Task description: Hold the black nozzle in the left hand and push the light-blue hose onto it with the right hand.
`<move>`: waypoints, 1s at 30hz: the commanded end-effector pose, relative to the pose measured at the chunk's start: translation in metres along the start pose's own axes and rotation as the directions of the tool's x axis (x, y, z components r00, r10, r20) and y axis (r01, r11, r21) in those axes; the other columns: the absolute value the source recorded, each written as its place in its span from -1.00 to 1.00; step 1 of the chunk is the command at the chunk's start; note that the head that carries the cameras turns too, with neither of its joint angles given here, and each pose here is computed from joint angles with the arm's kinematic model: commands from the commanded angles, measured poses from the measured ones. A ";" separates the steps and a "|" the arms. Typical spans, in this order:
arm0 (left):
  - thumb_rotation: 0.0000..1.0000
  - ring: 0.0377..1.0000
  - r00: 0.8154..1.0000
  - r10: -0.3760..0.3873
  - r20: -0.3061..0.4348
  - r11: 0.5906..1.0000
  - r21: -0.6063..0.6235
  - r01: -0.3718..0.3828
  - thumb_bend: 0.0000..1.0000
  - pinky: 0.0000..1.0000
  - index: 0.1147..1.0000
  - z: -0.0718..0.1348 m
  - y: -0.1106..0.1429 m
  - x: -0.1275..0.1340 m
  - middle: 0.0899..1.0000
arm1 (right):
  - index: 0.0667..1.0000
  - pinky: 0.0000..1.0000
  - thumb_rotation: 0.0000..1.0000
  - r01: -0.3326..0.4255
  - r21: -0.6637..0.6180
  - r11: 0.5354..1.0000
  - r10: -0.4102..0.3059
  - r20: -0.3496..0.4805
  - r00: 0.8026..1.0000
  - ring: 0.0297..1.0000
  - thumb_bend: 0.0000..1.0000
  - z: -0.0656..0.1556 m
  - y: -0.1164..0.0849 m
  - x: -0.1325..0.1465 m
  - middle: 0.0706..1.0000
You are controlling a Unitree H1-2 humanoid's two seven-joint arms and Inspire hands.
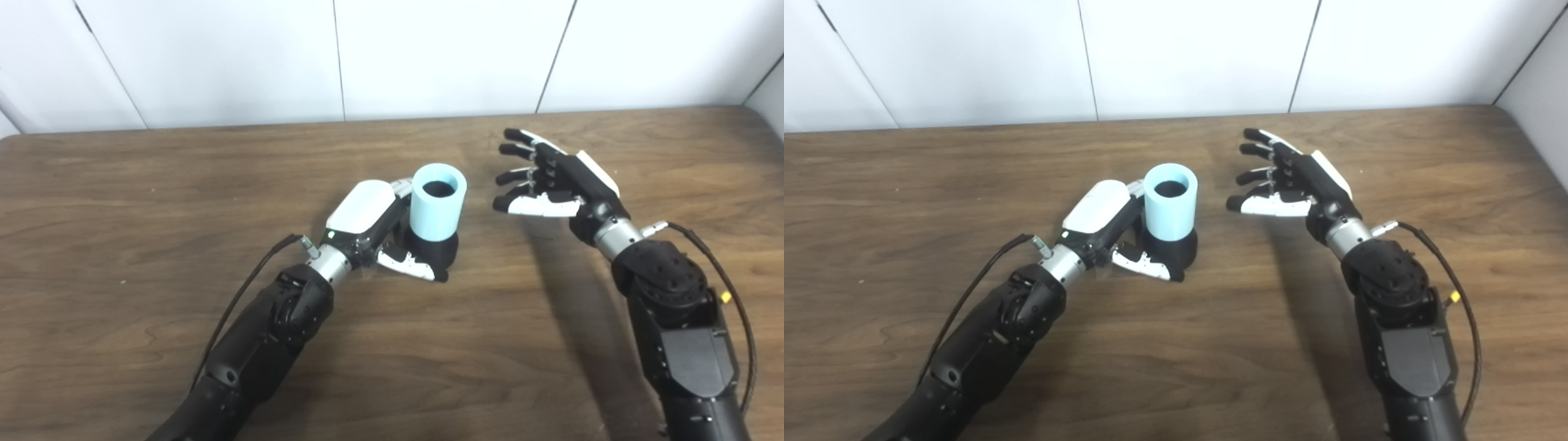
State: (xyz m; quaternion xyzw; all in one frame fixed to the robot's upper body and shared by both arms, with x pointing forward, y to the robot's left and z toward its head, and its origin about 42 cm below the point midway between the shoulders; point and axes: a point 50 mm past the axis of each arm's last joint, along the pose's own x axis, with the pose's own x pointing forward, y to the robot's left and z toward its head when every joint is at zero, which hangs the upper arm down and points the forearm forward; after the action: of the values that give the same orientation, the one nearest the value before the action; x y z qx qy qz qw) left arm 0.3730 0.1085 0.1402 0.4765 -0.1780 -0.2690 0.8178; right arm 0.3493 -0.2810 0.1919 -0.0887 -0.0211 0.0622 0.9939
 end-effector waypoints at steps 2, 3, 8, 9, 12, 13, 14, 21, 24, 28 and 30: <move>-0.49 1.00 0.952 -0.161 -0.259 0.987 -0.029 0.159 1.00 0.77 1.00 -0.049 -0.028 -0.051 1.00 | 0.65 -0.01 -0.95 0.060 0.048 0.997 -0.065 0.110 0.992 0.29 0.23 0.013 0.002 -0.001 0.62; -0.54 1.00 0.957 -0.134 -0.259 0.991 -0.046 0.126 1.00 0.73 1.00 -0.049 -0.025 -0.053 1.00 | 0.63 -0.01 -0.94 0.072 0.064 0.995 -0.078 0.107 0.991 0.28 0.22 0.011 0.004 -0.002 0.61; -0.68 0.92 0.963 0.058 -0.263 0.985 -0.139 -0.098 0.85 0.51 1.00 -0.053 0.002 -0.066 1.00 | 0.55 -0.05 -0.96 0.107 0.178 0.978 -0.125 0.091 0.988 0.25 0.22 0.000 0.015 -0.008 0.54; -0.72 0.90 0.957 0.101 -0.273 0.975 -0.163 -0.149 0.82 0.50 1.00 -0.053 0.009 -0.069 0.99 | 0.52 -0.05 -0.94 0.116 0.194 0.974 -0.135 0.088 0.987 0.24 0.23 -0.001 0.017 -0.009 0.52; -0.72 0.86 0.936 0.204 -0.286 0.939 -0.216 -0.270 0.73 0.47 1.00 -0.054 0.022 -0.076 0.96 | 0.48 -0.09 -0.92 0.127 0.224 0.966 -0.152 0.100 0.983 0.18 0.23 -0.005 0.019 -0.010 0.47; -0.73 0.86 0.926 0.240 -0.291 0.918 -0.243 -0.314 0.72 0.47 1.00 -0.055 0.027 -0.078 0.96 | 0.48 -0.10 -0.91 0.140 0.231 0.963 -0.166 0.097 0.981 0.17 0.23 -0.007 0.021 -0.011 0.46; -0.71 0.84 0.916 0.272 -0.296 0.895 -0.271 -0.354 0.67 0.51 1.00 -0.056 0.031 -0.080 0.94 | 0.45 -0.14 -0.89 0.150 0.240 0.959 -0.177 0.094 0.980 0.13 0.22 -0.008 0.022 -0.012 0.43; -0.71 0.81 0.840 0.415 -0.349 0.703 -0.464 -0.539 0.56 0.57 1.00 -0.059 0.040 -0.089 0.94 | 0.39 -0.19 -0.92 0.180 0.310 0.933 -0.220 0.099 0.970 0.06 0.20 -0.016 0.026 -0.015 0.37; -0.61 0.68 0.808 0.432 -0.401 0.522 -0.619 -0.587 0.59 0.42 0.94 -0.056 0.040 -0.094 0.81 | 0.33 -0.20 -0.81 0.180 0.326 0.928 -0.224 0.102 0.969 0.02 0.28 -0.018 0.027 -0.017 0.32; -0.60 0.62 0.834 0.382 -0.397 0.251 -0.824 -0.507 0.51 0.29 0.79 -0.055 0.045 -0.098 0.74 | 0.26 -0.22 -0.71 0.158 0.321 0.934 -0.207 0.126 0.970 -0.01 0.27 -0.017 0.029 -0.022 0.27; -0.61 0.53 0.844 0.368 -0.390 0.200 -0.853 -0.482 0.52 0.20 0.72 -0.055 0.048 -0.100 0.67 | 0.26 -0.21 -0.65 0.151 0.322 0.935 -0.200 0.124 0.972 -0.01 0.29 -0.018 0.029 -0.025 0.26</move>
State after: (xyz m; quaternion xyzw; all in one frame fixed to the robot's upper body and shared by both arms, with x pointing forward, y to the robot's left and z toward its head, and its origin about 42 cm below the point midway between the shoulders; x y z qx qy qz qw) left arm 0.3302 0.2273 0.1309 -0.1098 -0.0414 -0.0393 0.9923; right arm 0.3188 -0.2591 0.1484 0.0758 -0.0424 -0.0285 0.9958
